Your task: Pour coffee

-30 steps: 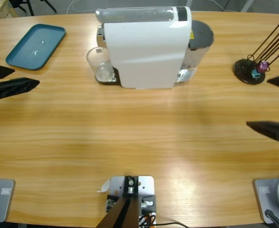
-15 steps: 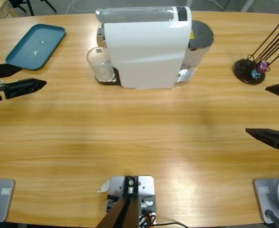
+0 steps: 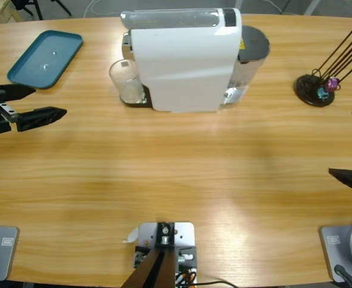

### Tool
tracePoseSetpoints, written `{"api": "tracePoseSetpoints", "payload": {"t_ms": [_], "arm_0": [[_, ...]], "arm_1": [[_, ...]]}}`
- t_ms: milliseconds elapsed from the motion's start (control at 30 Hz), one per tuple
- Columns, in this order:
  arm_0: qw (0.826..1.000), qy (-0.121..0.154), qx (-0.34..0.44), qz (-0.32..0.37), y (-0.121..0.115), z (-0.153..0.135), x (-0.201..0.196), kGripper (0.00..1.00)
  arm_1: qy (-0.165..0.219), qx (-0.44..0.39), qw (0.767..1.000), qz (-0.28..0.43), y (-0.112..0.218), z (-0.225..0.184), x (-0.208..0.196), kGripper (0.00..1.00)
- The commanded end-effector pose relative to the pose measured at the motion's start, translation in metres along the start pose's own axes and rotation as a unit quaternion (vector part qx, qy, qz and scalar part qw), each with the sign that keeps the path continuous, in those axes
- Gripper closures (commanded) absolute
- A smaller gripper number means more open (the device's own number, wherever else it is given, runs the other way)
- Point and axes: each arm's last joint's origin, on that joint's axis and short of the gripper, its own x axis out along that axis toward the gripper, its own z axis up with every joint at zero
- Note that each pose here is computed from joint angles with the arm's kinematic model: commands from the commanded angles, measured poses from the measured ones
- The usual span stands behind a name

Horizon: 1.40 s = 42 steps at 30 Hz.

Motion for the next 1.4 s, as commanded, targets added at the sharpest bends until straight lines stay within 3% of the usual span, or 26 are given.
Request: {"api": "tracePoseSetpoints", "payload": {"t_ms": [33,100,333,933,1167,1400], "arm_0": [[1.000,-0.008,0.003,0.029,0.002,-0.015,-0.008,0.004],[0.999,-0.021,0.001,0.040,0.003,-0.017,-0.011,0.004],[0.999,-0.023,-0.002,0.042,0.003,-0.018,-0.008,0.004],[0.999,-0.018,-0.007,0.042,0.003,-0.018,-0.003,0.004],[0.999,-0.028,-0.011,0.041,0.003,-0.018,-0.007,0.004],[0.999,-0.030,-0.008,0.007,0.000,-0.018,-0.007,0.004]], "arm_1": [[0.010,0.009,1.000,0.004,0.000,-0.012,0.009,0.000],[0.032,0.014,0.999,0.008,-0.002,-0.010,0.022,0.000],[0.103,0.036,0.994,0.014,-0.008,-0.005,0.065,0.000],[0.097,0.035,0.995,0.013,-0.008,-0.008,0.064,0.000],[0.098,0.035,0.994,0.013,-0.008,-0.008,0.065,0.000],[0.098,0.035,0.994,0.013,-0.008,-0.009,0.065,0.000]]}}
